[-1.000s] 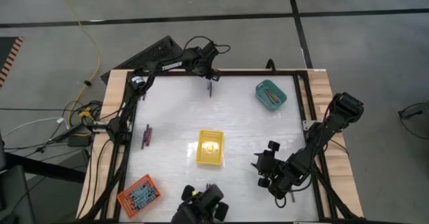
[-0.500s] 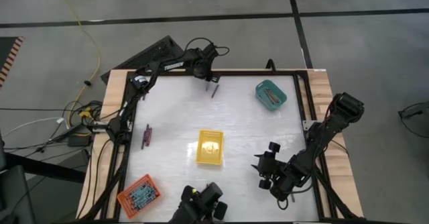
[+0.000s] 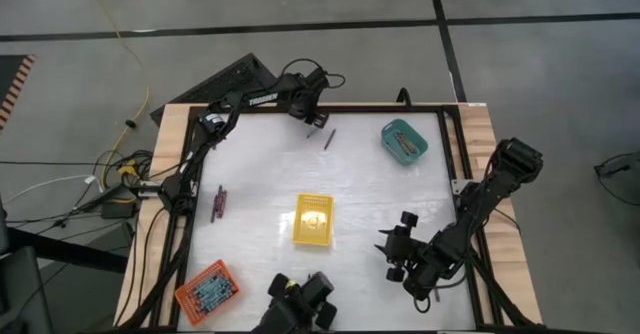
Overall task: Sort crayons
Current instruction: Put the blue crayon into the orange basket
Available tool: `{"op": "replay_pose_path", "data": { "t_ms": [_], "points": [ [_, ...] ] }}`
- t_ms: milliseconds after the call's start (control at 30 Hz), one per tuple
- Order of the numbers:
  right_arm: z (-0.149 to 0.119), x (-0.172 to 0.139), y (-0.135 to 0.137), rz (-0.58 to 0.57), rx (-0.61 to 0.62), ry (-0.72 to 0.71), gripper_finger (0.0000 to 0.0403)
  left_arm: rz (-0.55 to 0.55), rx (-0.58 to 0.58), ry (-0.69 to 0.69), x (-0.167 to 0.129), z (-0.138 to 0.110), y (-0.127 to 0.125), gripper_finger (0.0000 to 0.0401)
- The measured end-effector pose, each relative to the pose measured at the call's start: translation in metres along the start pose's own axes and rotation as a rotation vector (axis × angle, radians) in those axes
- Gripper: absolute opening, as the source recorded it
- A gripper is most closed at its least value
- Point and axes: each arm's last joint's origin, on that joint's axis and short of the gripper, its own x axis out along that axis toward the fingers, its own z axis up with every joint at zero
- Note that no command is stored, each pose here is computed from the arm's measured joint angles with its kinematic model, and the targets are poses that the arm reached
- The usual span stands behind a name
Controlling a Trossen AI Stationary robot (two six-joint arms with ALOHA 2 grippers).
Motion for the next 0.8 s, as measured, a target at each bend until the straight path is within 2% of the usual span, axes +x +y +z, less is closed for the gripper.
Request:
{"op": "replay_pose_path", "data": {
  "t_ms": [133,333,533,633,700,800],
  "points": [
    [-0.001,0.000,-0.001,-0.006,-0.009,0.004,0.0180,-0.031,0.093,-0.026,-0.023,0.009,-0.011,0.0107],
    [0.000,0.002,-0.002,-0.014,-0.007,0.006,0.0180,0.048,0.278,-0.049,-0.044,0.000,-0.045,0.0107],
    [0.000,0.000,0.000,0.002,0.015,0.003,0.0180,0.084,0.283,0.051,-0.024,-0.007,-0.036,0.0107],
    [-0.001,-0.003,0.003,0.029,0.021,0.004,0.0180,0.040,0.275,0.099,-0.015,-0.009,-0.035,0.0107],
    [-0.002,-0.005,0.004,0.040,0.020,0.003,0.0180,-0.002,0.268,0.104,-0.015,-0.008,-0.035,0.0107],
    [-0.003,-0.006,0.005,0.041,0.015,0.003,0.0180,0.005,0.273,0.070,-0.015,-0.006,-0.037,0.0107]
  ]
}}
